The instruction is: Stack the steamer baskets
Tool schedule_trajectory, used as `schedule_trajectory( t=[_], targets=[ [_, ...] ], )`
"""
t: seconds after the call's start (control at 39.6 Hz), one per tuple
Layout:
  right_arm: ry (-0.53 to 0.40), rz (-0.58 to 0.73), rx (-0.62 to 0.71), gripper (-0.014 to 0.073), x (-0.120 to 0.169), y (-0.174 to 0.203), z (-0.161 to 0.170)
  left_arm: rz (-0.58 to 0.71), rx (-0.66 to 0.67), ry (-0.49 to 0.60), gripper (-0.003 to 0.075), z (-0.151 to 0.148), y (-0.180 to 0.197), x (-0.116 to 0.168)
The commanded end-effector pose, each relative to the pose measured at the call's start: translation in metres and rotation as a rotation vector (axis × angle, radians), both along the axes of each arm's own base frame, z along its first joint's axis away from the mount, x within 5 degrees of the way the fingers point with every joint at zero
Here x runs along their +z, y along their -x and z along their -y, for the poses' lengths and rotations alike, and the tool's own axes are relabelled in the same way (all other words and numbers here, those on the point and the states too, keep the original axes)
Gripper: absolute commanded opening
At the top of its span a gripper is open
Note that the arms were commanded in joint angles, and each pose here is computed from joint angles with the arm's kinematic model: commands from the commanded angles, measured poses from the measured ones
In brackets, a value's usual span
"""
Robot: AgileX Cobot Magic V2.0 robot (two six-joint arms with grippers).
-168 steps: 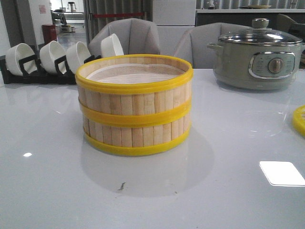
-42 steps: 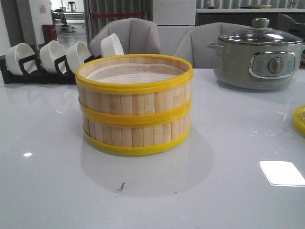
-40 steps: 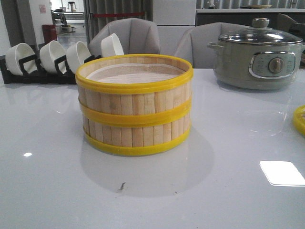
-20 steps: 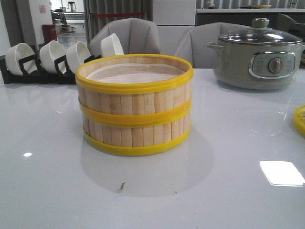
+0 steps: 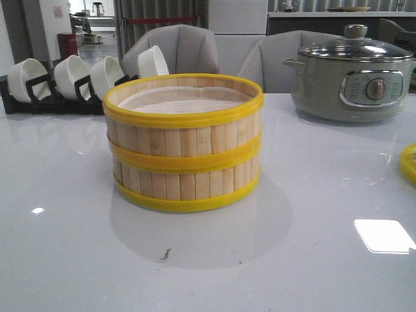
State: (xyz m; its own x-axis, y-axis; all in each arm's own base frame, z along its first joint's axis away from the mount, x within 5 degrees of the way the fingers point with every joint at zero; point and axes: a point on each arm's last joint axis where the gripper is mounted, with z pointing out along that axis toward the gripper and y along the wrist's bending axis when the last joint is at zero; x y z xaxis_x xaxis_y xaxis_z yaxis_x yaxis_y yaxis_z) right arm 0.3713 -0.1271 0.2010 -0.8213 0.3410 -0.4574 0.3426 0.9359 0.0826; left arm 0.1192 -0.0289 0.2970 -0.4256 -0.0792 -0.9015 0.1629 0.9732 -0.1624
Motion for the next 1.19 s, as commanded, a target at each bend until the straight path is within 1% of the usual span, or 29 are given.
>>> schedule_trajectory(
  t=[0.0,1.16],
  targets=[
    [0.043,0.118,-0.01,0.0382,0.0306,-0.0051,0.0039,0.107,0.003,0.031,0.0086,0.0005,-0.0028,0.0164],
    [0.032,0.096,-0.001,0.0382,0.0294,-0.0088,0.0027,0.107,0.003,0.031,0.0086,0.0005,-0.0028,0.0164]
  ],
)
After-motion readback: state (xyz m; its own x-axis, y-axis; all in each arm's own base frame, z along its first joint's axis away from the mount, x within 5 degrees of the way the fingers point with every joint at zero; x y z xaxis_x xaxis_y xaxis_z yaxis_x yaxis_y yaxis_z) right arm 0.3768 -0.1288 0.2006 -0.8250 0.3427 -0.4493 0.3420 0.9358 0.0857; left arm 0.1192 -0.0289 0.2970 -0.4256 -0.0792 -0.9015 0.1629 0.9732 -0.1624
